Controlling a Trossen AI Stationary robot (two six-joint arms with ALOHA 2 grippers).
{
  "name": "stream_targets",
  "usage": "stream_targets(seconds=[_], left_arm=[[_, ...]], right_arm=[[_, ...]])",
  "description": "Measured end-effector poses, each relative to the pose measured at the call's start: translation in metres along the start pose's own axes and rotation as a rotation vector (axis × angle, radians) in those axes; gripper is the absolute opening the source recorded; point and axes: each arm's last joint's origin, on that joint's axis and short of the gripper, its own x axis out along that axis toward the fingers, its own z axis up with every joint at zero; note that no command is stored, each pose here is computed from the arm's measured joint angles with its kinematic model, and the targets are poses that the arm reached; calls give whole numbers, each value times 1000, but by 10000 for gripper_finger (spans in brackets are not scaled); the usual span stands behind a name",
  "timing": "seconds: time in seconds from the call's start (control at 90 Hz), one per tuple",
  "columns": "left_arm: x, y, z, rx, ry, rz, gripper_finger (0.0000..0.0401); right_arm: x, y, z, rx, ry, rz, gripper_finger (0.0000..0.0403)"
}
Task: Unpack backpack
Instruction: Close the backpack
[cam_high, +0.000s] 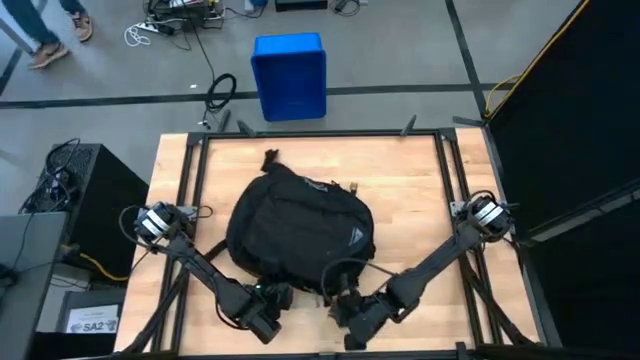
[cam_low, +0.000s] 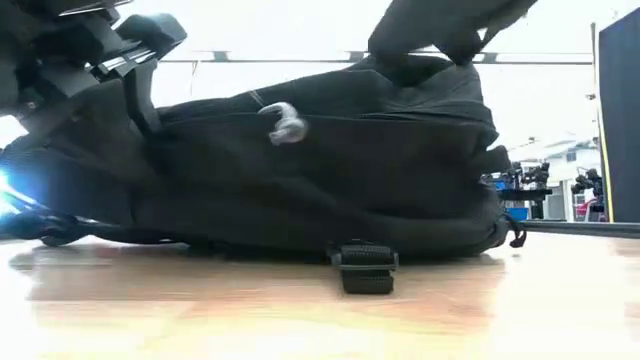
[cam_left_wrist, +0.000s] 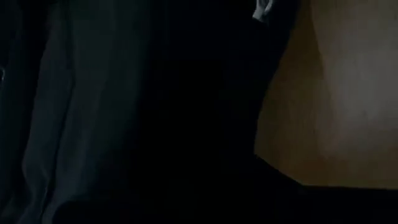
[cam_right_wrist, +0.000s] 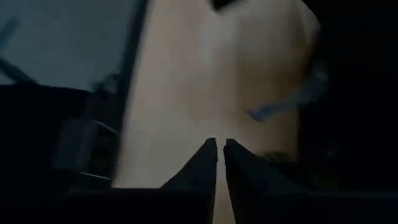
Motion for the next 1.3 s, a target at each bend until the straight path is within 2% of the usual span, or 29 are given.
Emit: stream_targets(seconds=[0.189,0.344,0.589,0.7,0.767,0.878,0.978,1.3], left_arm=[[8,3,12,-107,-57,-5,0],[12,6,14,-125,-56,-1,0],[16,9,17,-127,-46,-28,0],[16,9,17,-128,-45,-35,0],[16,8,17,-133,-49,-36,0],[16,8,18,-139,-53,-38,0],[16,8,18,-139,-54,-38,0],[16,8,18,-138,-46,-58,0]], right_arm=[[9,-11,-21,124,63,-55,64],[22,-24,-45,256,48,-68,124],[33,-32,-59,341,-113,57,204],[34,-33,-56,367,-191,108,224],[35,-37,-55,406,-220,96,229],[37,-44,-53,457,-254,35,225],[38,-48,-51,465,-273,18,201],[38,-48,-50,441,-279,13,66]])
